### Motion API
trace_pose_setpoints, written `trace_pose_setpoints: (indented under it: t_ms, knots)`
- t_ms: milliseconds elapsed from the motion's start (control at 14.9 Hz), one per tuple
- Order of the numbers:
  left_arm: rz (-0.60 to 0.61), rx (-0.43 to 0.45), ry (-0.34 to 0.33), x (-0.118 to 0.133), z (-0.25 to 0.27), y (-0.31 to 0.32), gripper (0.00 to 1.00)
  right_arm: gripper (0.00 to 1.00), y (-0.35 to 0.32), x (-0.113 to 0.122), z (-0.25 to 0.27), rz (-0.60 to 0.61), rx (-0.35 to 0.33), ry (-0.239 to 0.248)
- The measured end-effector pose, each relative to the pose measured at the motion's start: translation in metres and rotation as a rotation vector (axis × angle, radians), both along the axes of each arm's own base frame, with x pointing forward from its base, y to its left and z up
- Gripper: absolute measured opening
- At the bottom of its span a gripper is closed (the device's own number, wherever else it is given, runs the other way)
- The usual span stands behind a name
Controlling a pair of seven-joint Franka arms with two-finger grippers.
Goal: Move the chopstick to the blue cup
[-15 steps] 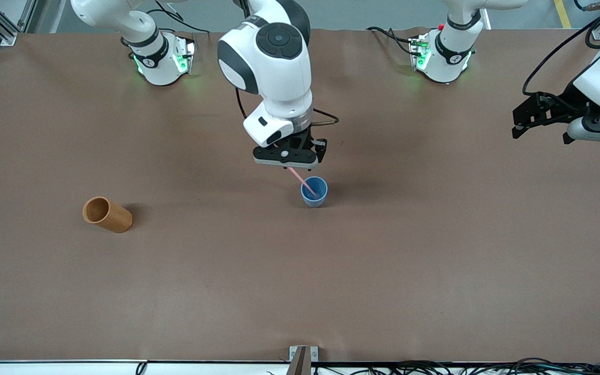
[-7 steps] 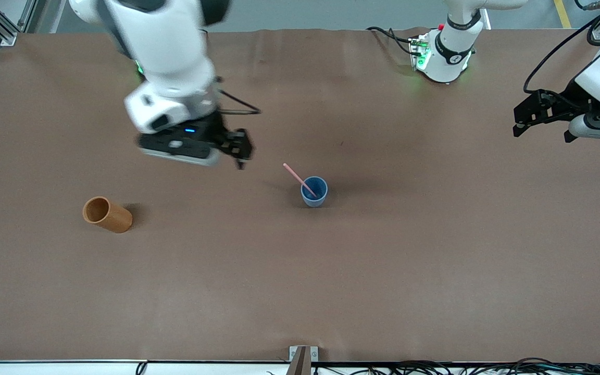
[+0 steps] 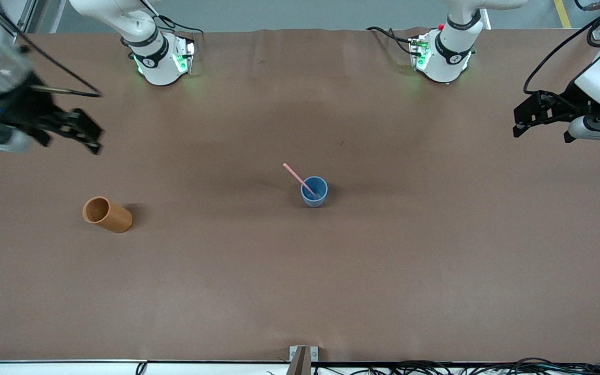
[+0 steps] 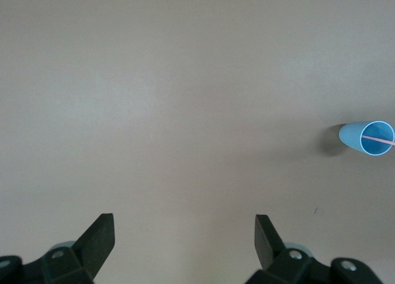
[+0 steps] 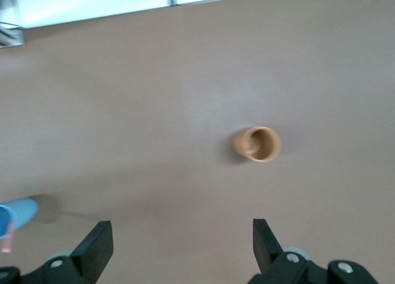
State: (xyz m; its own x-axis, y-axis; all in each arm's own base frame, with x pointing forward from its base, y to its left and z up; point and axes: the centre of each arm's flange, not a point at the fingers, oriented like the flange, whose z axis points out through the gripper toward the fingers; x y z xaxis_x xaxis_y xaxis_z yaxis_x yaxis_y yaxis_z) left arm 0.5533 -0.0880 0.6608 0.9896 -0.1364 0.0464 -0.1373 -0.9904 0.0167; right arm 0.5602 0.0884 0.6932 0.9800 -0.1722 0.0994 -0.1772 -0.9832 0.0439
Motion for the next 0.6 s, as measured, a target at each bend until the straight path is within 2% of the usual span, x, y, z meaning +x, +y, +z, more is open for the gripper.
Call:
trace_pose_setpoints:
  t_ms: [134, 335, 604]
  knots:
    - [0.0, 0.0, 0.0, 0.0, 0.0, 0.0, 1.0, 1.0, -0.033, -0.025, 0.002, -0.002, -0.006, 0.02]
    - [0.0, 0.0, 0.0, 0.0, 0.0, 0.0, 1.0, 1.0, -0.047, -0.058, 0.003, 0.092, -0.015, 0.057]
    - [-0.001, 0.0, 0.0, 0.0, 0.0, -0.001, 1.0, 1.0, -0.064, -0.059, 0.008, 0.164, -0.022, 0.045]
